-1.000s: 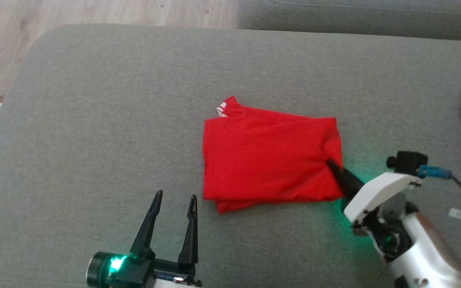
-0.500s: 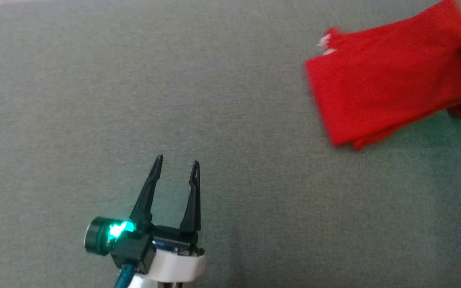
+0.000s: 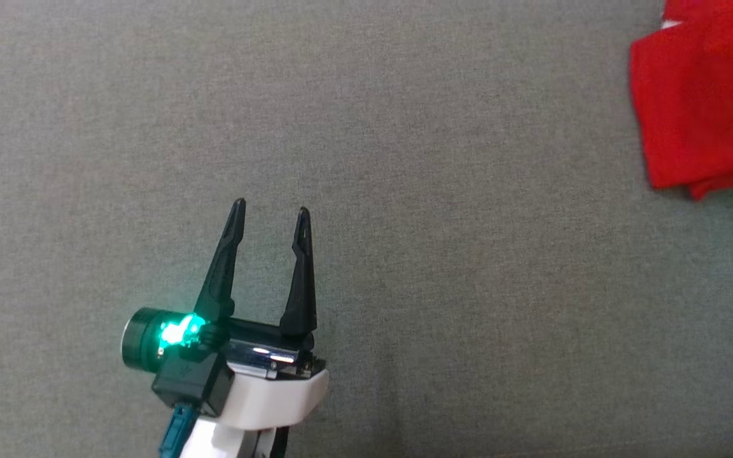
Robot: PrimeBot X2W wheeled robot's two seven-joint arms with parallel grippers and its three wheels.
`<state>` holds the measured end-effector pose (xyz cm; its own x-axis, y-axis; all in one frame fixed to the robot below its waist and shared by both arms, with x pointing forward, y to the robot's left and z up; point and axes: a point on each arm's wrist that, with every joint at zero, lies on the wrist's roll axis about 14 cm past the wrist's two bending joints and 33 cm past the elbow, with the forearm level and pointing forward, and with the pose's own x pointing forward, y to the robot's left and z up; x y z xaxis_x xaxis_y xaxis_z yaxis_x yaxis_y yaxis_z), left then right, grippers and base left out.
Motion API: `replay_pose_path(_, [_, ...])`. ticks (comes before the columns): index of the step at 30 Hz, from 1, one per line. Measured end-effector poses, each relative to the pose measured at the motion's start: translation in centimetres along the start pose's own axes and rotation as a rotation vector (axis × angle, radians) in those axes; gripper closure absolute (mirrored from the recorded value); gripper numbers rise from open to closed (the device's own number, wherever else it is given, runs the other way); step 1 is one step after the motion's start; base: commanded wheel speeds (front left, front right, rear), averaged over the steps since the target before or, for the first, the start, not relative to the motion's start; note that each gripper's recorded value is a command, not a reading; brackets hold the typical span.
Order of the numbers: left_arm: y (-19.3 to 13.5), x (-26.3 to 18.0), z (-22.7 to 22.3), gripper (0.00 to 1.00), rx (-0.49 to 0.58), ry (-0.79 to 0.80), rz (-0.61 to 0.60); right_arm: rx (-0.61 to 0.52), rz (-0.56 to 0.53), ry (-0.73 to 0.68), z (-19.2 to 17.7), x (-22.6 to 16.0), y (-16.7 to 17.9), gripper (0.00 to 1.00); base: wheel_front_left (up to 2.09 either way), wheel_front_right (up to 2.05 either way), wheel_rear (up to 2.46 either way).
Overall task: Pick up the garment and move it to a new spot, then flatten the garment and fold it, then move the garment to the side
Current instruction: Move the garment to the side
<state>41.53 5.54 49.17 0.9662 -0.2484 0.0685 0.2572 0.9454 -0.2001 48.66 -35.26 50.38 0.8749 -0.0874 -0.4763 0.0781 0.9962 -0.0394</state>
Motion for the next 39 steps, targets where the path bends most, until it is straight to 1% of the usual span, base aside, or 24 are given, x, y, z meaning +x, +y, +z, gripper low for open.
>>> replay_pose_path(4, [-0.1, -0.3, 1.0, 0.0, 0.008, -0.023, -0.006, 0.013, 0.008, -0.017, -0.5, -0.8, 1.1, 0.0, 0.0, 0.0, 0.0])
replay_pose_path(6, [-0.3, -0.6, 1.7, 0.0, 0.018, -0.042, -0.012, 0.038, 0.04, -0.046, -0.9, -1.4, 2.8, 0.0, 0.0, 0.0, 0.0])
replay_pose_path(13, [-0.2, -3.6, 4.2, 0.0, 0.056, -0.091, 0.009, 0.114, 0.183, -0.092, -5.3, -4.9, 10.4, 0.0, 0.0, 0.0, 0.0])
replay_pose_path(16, [-0.3, -5.2, 4.9, 0.0, 0.065, -0.105, 0.017, 0.167, 0.249, -0.158, -6.4, -6.8, 14.0, 0.0, 0.0, 0.0, 0.0])
replay_pose_path(18, [-0.2, -6.3, 5.1, 0.0, 0.073, -0.108, 0.03, 0.168, 0.291, -0.213, -7.0, -8.2, 16.2, 0.0, 0.0, 0.0, 0.0])
replay_pose_path(19, [-0.1, -7.0, 5.1, 0.0, 0.075, -0.106, 0.039, 0.189, 0.307, -0.241, -7.3, -8.9, 17.2, 0.0, 0.0, 0.0, 0.0])
replay_pose_path(21, [0.3, -8.3, 4.7, 0.0, 0.063, -0.09, 0.063, 0.224, 0.345, -0.322, -7.6, -10.6, 19.1, 0.0, 0.0, 0.0, 0.0])
replay_pose_path(22, [0.4, -9.0, 4.4, 0.0, 0.06, -0.081, 0.071, 0.245, 0.349, -0.352, -7.9, -11.2, 19.6, 0.0, 0.0, 0.0, 0.0])
replay_pose_path(24, [0.6, -10.1, 4.2, 0.0, 0.062, -0.075, 0.087, 0.217, 0.353, -0.432, -8.3, -12.5, 20.1, 0.0, 0.0, 0.0, 0.0])
replay_pose_path(25, [0.8, -10.5, 4.2, 0.0, 0.064, -0.078, 0.095, 0.198, 0.354, -0.449, -8.6, -12.9, 20.3, 0.0, 0.0, 0.0, 0.0])
replay_pose_path(27, [1.1, -11.2, 4.7, 0.0, 0.069, -0.095, 0.111, 0.148, 0.359, -0.457, -9.3, -13.5, 20.6, 0.0, 0.0, 0.0, 0.0])
replay_pose_path(30, [1.5, -12.0, 5.3, 0.0, 0.096, -0.118, 0.131, 0.167, 0.365, -0.483, -8.9, -14.3, 21.2, 0.0, 0.0, 0.0, 0.0])
replay_pose_path(32, [2.2, -12.7, 5.3, 0.0, 0.106, -0.117, 0.164, 0.145, 0.375, -0.501, -8.7, -14.9, 21.5, 0.0, 0.0, 0.0, 0.0])
replay_pose_path(34, [2.8, -13.4, 4.8, 0.0, 0.107, -0.102, 0.191, 0.134, 0.364, -0.508, -8.8, -15.3, 21.1, 0.0, 0.0, 0.0, 0.0])
replay_pose_path(39, [3.4, -14.4, 4.1, 0.0, 0.104, -0.079, 0.216, 0.14, 0.335, -0.492, -9.9, -15.9, 20.3, 0.0, 0.0, 0.0, 0.0])
